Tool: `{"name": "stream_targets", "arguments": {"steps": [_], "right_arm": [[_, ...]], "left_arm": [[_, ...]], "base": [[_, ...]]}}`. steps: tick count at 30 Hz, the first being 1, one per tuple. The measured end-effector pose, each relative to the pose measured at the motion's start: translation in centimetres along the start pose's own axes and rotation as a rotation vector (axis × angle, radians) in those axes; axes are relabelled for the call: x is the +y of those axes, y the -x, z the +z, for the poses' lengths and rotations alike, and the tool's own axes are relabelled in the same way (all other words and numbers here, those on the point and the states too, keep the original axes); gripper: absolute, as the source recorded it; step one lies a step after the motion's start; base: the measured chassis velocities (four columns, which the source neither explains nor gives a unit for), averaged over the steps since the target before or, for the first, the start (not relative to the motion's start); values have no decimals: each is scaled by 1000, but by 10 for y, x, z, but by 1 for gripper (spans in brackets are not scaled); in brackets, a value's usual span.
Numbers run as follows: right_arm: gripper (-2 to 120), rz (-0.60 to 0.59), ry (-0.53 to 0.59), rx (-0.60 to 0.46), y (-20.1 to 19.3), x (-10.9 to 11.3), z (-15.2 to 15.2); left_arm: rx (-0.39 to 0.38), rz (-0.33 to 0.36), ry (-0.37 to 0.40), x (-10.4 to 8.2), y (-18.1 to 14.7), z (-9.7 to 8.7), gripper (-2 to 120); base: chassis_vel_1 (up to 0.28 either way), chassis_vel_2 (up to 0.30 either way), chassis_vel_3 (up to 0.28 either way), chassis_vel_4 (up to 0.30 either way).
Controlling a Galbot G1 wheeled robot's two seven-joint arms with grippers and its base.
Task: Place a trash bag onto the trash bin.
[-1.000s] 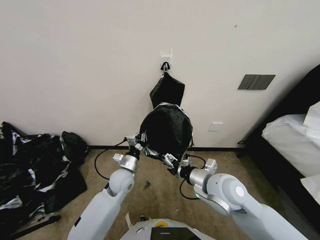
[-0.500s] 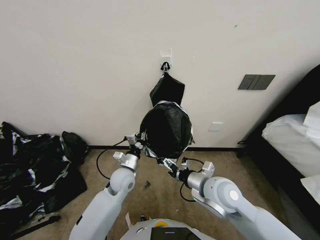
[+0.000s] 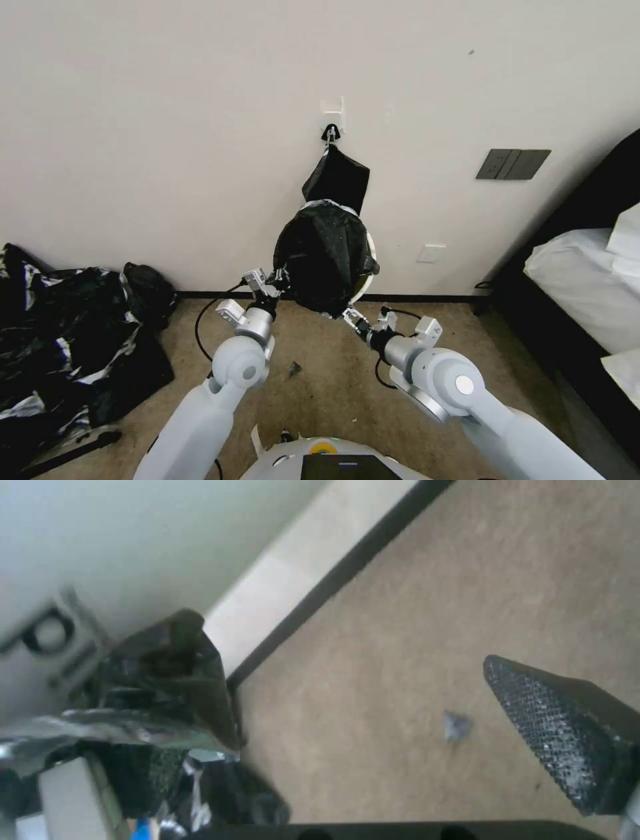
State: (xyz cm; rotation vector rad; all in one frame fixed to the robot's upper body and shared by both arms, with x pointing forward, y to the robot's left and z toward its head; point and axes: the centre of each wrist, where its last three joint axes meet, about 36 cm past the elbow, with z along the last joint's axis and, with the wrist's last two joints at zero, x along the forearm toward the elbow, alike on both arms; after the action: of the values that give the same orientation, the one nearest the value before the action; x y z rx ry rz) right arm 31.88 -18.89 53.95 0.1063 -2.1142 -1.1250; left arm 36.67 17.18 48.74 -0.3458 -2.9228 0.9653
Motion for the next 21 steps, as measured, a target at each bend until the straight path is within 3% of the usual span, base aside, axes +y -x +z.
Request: {"name": "stream_targets", "arguments": {"steps": [21], "right_arm": [[100, 106, -119, -178, -7, -8, -5]], "left_arm": [[65, -143, 31, 15, 5, -5, 2]], "base": [[0, 0, 0, 0]]}}
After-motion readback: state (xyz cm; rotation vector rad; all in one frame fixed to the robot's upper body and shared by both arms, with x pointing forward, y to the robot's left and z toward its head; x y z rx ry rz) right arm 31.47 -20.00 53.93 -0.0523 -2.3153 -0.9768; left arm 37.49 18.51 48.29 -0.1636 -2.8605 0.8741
